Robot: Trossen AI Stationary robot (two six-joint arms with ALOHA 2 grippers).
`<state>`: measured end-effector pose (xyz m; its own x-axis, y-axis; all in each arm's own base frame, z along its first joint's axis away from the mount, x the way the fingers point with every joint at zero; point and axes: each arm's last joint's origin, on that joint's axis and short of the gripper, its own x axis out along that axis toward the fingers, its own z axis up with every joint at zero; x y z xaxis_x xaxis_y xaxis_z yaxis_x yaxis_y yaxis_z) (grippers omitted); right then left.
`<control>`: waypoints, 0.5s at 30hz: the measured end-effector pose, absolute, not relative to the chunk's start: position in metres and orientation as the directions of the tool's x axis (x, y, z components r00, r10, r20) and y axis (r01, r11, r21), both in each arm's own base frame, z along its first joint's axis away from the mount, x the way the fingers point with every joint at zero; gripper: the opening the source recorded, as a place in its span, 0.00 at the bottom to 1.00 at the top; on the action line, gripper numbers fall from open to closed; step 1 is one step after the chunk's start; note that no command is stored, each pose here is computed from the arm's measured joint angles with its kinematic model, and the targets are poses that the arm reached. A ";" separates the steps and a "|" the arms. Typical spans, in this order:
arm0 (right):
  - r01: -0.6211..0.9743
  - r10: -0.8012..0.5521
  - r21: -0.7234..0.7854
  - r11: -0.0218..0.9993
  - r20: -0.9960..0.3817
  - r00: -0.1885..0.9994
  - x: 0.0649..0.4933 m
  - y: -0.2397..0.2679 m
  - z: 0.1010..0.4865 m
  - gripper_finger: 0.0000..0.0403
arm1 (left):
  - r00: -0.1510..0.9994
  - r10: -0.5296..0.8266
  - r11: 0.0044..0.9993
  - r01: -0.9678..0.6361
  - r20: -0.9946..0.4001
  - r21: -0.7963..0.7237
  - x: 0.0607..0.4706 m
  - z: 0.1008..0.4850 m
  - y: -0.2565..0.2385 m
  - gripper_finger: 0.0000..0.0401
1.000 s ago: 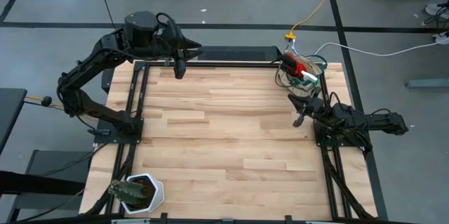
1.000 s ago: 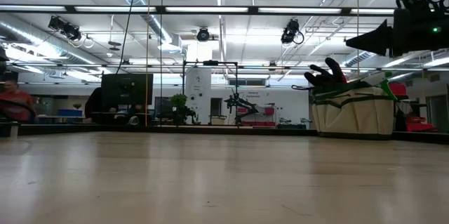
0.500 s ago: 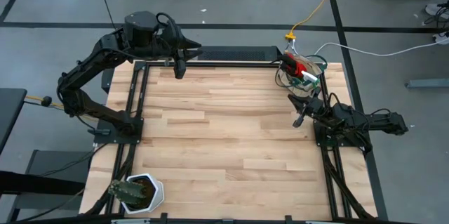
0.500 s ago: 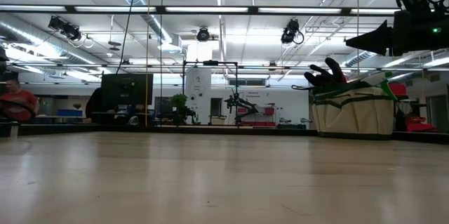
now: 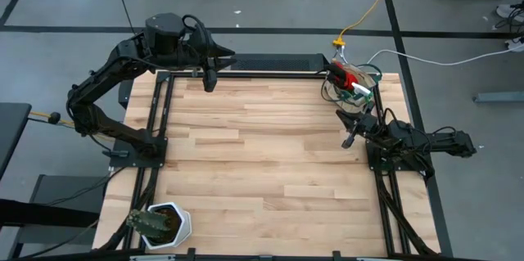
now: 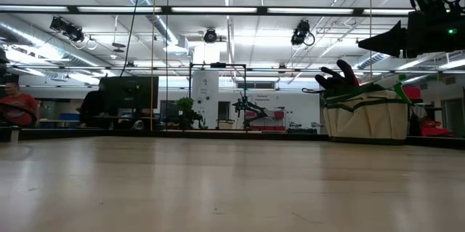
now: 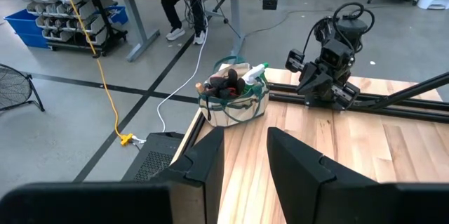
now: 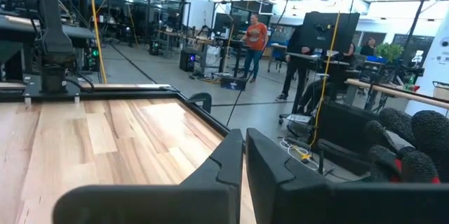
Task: Pick & Place Garden tools in Gardening bag
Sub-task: Return to Home Position
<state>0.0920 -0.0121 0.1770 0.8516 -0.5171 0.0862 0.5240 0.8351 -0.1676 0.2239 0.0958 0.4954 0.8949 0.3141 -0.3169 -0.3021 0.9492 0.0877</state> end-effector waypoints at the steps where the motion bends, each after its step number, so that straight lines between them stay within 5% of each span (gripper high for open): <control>1: 0.524 -0.517 -0.167 0.835 0.086 0.852 0.092 -0.012 0.177 0.05 | 0.895 0.314 0.949 -0.302 -0.317 0.088 0.224 0.495 0.096 0.29; 15: 0.516 -0.517 -0.317 0.796 0.086 0.851 0.092 -0.012 0.177 0.05 | 0.895 0.314 0.949 -0.302 -0.317 0.088 0.224 0.495 0.096 0.29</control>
<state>0.0920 -0.0121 0.1770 0.8514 -0.5174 0.0864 0.5159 0.7958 -0.3171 0.2239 0.0958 0.4954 0.8949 0.3141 -0.3169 -0.3021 0.9492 0.0877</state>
